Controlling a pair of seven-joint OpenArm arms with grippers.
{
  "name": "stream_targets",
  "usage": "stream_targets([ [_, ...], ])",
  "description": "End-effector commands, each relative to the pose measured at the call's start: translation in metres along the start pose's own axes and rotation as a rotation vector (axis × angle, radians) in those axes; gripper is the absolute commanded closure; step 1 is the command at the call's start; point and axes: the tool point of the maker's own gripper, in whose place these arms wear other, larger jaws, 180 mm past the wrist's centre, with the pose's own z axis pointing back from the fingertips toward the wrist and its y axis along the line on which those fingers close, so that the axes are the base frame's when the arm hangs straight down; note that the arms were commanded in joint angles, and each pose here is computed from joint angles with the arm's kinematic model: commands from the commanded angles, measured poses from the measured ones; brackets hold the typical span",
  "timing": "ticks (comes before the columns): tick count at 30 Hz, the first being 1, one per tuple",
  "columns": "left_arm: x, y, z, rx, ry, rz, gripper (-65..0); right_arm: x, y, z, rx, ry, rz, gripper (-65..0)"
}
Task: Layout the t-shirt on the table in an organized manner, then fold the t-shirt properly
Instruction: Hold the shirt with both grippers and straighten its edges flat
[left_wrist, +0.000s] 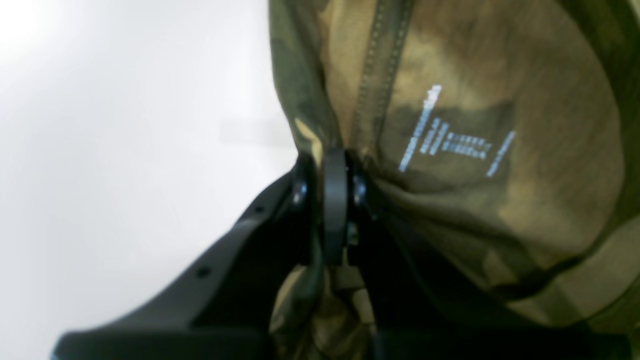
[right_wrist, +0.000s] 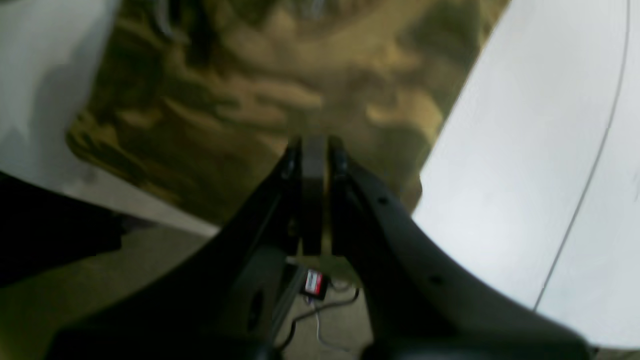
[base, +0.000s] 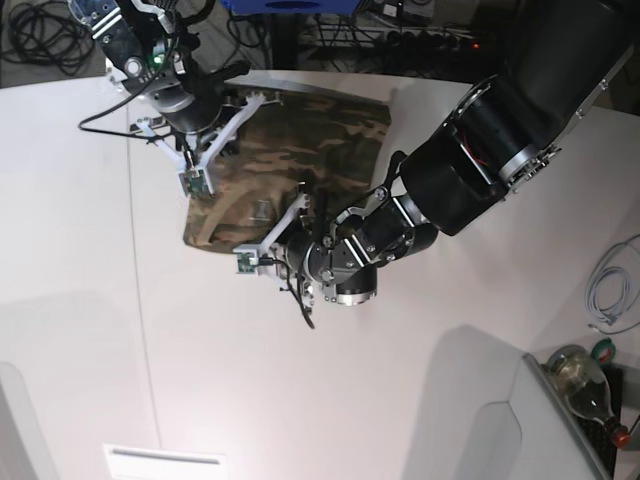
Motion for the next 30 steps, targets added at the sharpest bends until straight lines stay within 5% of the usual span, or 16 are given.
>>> stream_targets([
  [1,-0.003,0.01,0.004,0.025,0.026,-0.013,0.0,0.008,0.001,0.004,0.001,-0.035,0.0,-1.4],
  [18,-0.008,-0.006,-0.003,-0.003,0.032,-0.001,0.0,-0.04,-0.026,-0.024,-0.079,0.065,0.007,-1.4],
  [24,-0.008,-0.005,-0.003,-0.002,0.032,-0.001,0.0,0.004,-0.003,0.004,-0.009,-0.066,0.007,-1.4],
  [30,-0.008,-0.005,-0.002,-0.001,0.031,0.0,0.0,0.017,0.024,0.003,0.06,-0.055,0.047,-1.4],
])
